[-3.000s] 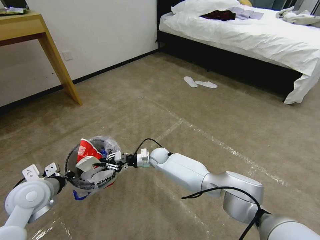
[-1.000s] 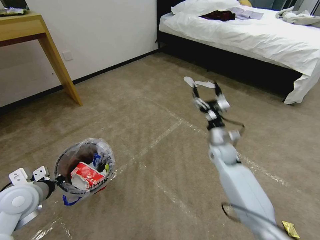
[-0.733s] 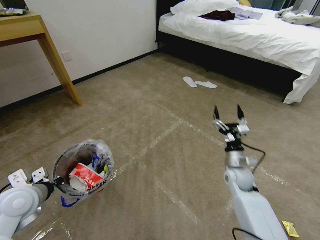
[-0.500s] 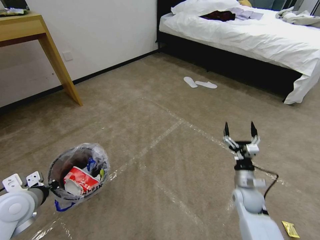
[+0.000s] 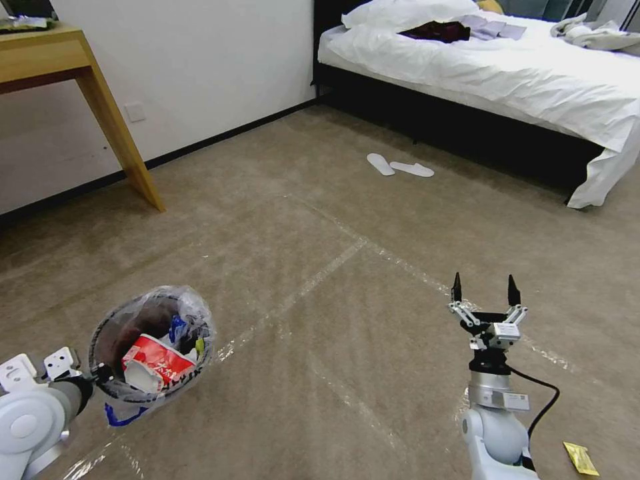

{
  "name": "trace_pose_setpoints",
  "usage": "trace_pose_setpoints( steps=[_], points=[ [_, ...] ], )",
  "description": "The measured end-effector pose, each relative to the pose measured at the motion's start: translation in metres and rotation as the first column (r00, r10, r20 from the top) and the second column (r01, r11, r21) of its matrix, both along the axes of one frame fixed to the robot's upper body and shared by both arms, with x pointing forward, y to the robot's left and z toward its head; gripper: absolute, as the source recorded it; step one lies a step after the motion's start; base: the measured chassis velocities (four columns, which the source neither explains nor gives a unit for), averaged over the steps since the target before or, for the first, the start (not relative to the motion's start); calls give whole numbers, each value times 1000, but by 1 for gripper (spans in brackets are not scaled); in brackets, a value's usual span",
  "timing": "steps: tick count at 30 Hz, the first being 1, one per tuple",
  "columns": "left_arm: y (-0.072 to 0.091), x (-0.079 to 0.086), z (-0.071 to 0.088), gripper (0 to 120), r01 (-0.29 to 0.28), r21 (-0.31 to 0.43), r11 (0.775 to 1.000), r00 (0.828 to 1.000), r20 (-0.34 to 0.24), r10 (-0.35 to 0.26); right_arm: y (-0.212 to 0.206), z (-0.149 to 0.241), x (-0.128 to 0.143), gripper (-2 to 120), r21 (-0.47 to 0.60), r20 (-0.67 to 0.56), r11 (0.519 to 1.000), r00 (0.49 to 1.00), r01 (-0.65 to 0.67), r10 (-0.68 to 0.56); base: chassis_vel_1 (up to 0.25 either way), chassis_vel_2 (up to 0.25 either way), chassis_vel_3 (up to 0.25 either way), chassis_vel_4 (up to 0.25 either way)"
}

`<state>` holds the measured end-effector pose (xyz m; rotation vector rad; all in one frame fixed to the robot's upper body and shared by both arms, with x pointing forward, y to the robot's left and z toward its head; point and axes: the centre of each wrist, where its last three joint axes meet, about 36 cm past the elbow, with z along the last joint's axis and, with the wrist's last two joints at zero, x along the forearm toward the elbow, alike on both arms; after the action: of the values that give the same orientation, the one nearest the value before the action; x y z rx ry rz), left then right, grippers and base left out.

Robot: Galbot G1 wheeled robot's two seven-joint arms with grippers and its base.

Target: Pick up the trash bin and place the garbage on the floor into it.

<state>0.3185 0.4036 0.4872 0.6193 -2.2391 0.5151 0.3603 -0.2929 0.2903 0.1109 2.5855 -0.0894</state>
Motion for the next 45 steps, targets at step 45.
trace_pose_setpoints(
  steps=[45],
  points=[
    [-10,-6,-1,1,8,5,1000,1000,8,-8,10,-33,-8,100,-27,-43,998,998,-48,47,-63,58,62,-61]
  ],
)
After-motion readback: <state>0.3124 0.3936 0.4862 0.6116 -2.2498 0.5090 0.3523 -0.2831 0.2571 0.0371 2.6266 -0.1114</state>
